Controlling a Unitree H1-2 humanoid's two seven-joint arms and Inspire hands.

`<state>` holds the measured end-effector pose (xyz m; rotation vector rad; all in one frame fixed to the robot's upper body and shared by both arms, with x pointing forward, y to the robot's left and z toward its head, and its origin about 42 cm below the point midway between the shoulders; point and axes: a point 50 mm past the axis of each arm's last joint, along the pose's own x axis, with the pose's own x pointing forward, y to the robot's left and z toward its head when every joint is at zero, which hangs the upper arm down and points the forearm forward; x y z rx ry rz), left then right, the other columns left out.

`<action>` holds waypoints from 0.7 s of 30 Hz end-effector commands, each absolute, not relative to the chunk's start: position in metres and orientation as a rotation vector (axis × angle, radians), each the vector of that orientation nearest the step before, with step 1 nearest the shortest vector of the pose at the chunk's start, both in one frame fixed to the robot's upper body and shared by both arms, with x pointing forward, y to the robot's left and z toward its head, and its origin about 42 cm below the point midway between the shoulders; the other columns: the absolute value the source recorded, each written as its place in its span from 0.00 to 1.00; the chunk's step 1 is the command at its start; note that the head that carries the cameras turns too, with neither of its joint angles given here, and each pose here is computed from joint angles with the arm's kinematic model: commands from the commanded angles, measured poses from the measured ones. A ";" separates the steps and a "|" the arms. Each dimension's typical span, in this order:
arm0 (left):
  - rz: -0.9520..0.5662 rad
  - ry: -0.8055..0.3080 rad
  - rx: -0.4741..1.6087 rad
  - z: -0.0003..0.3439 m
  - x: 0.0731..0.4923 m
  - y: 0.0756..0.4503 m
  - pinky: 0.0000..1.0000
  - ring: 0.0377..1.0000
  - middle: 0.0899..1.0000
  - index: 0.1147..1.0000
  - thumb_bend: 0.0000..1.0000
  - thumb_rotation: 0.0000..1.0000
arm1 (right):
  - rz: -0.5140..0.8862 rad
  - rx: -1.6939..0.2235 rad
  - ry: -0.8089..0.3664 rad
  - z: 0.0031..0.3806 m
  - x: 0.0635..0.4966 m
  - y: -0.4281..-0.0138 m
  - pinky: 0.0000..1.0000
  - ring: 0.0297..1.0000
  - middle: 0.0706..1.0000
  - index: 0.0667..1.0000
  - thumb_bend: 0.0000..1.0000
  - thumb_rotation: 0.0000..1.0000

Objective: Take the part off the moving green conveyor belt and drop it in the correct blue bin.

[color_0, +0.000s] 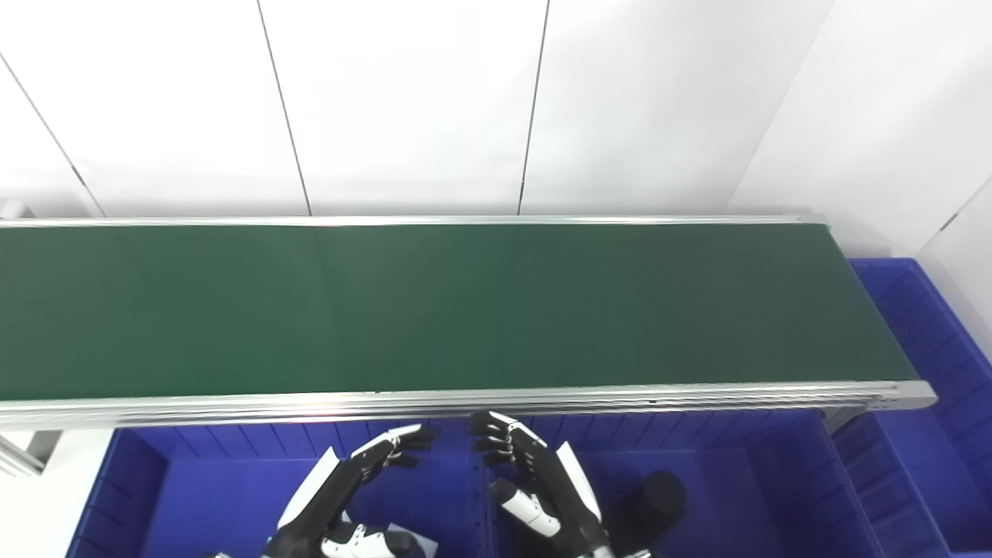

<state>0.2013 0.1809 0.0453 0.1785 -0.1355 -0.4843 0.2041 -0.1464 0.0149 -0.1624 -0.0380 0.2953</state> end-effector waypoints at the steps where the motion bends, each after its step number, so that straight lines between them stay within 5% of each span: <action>1: -0.449 -0.195 0.125 0.055 0.202 0.175 0.83 0.86 0.85 0.81 0.99 0.72 | 0.295 -0.132 -0.124 0.030 0.205 -0.152 0.69 0.74 0.77 0.80 0.87 0.88; 14: -0.311 -0.193 0.082 0.053 0.205 0.148 0.96 0.96 0.92 0.81 0.97 0.71 | 0.233 -0.118 -0.163 0.047 0.200 -0.187 0.72 0.76 0.77 0.79 0.88 0.92; 21: -0.303 -0.194 0.095 0.052 0.208 0.147 0.92 0.93 0.90 0.80 0.98 0.71 | 0.213 -0.108 -0.164 0.048 0.199 -0.189 0.74 0.78 0.80 0.80 0.89 0.91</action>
